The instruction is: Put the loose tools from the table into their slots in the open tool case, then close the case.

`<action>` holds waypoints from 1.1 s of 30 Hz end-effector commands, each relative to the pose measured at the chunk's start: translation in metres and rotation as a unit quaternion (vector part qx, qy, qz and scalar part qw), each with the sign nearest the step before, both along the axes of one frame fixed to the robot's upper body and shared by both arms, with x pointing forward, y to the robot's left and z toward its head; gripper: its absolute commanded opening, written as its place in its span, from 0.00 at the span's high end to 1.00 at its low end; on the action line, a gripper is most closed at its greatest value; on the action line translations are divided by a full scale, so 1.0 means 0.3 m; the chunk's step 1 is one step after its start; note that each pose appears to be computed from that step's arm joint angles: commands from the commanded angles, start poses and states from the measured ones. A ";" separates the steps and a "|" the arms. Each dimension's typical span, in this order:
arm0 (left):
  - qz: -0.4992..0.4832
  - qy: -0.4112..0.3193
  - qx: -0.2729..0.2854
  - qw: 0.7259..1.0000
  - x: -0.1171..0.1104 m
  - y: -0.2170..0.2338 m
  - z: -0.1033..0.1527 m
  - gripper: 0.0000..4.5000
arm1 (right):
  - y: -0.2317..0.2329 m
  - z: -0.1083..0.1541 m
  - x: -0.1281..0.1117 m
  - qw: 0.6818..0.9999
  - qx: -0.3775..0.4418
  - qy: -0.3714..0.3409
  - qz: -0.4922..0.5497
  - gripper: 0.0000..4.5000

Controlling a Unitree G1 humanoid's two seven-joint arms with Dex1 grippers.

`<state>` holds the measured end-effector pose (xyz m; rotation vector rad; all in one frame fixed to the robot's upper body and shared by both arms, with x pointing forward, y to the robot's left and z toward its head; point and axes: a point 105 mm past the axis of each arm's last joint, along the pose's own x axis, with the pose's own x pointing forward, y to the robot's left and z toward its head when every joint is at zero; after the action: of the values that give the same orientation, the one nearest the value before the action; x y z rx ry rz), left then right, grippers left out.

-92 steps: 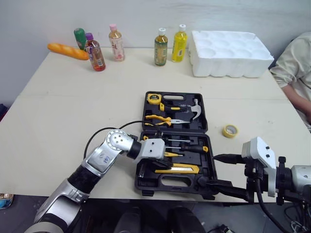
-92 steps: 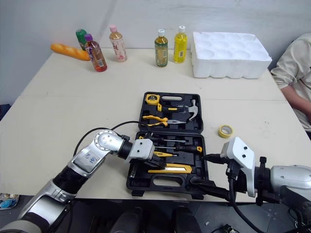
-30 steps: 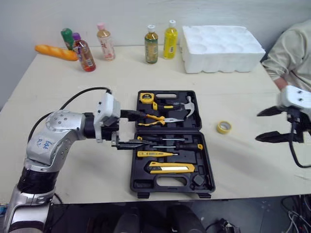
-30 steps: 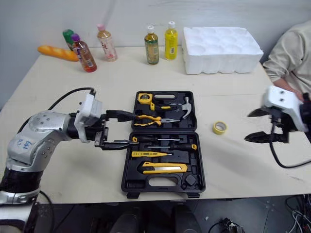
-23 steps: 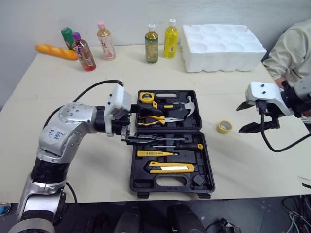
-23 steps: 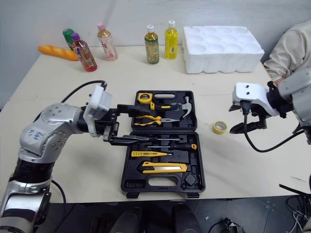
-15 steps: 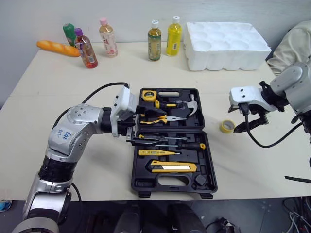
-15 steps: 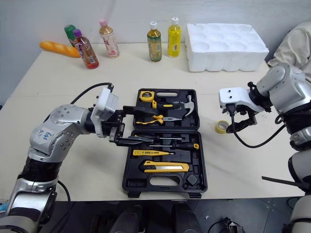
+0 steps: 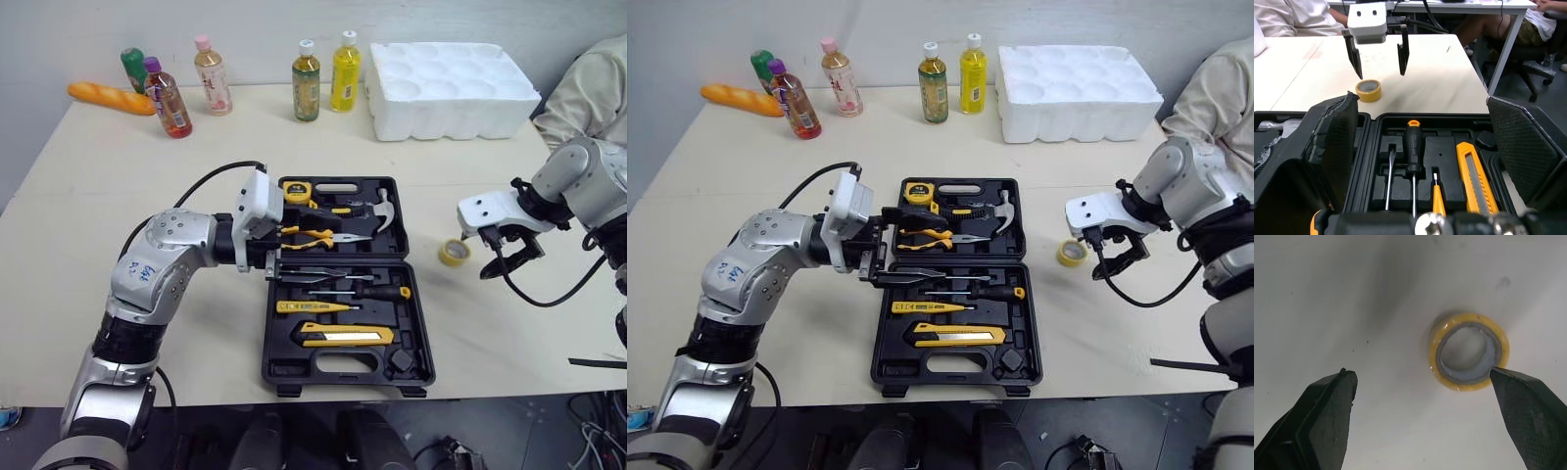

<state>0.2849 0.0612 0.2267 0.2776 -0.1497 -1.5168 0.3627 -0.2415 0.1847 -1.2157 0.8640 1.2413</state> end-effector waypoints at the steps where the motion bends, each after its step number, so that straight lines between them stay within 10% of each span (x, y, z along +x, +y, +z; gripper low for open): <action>1: -0.014 -0.036 0.000 0.999 -0.028 -0.017 0.030 0.02 | -0.003 0.014 -0.019 1.000 0.011 0.015 0.005 0.00; 33: -0.019 -0.041 0.009 0.999 -0.016 -0.020 0.037 0.02 | 0.019 -0.056 -0.006 0.999 0.033 0.015 0.002 0.00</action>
<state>0.2802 0.0543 0.2315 0.3350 -0.1803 -1.5479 0.3622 -0.2341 0.1611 -1.1496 0.8462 1.2730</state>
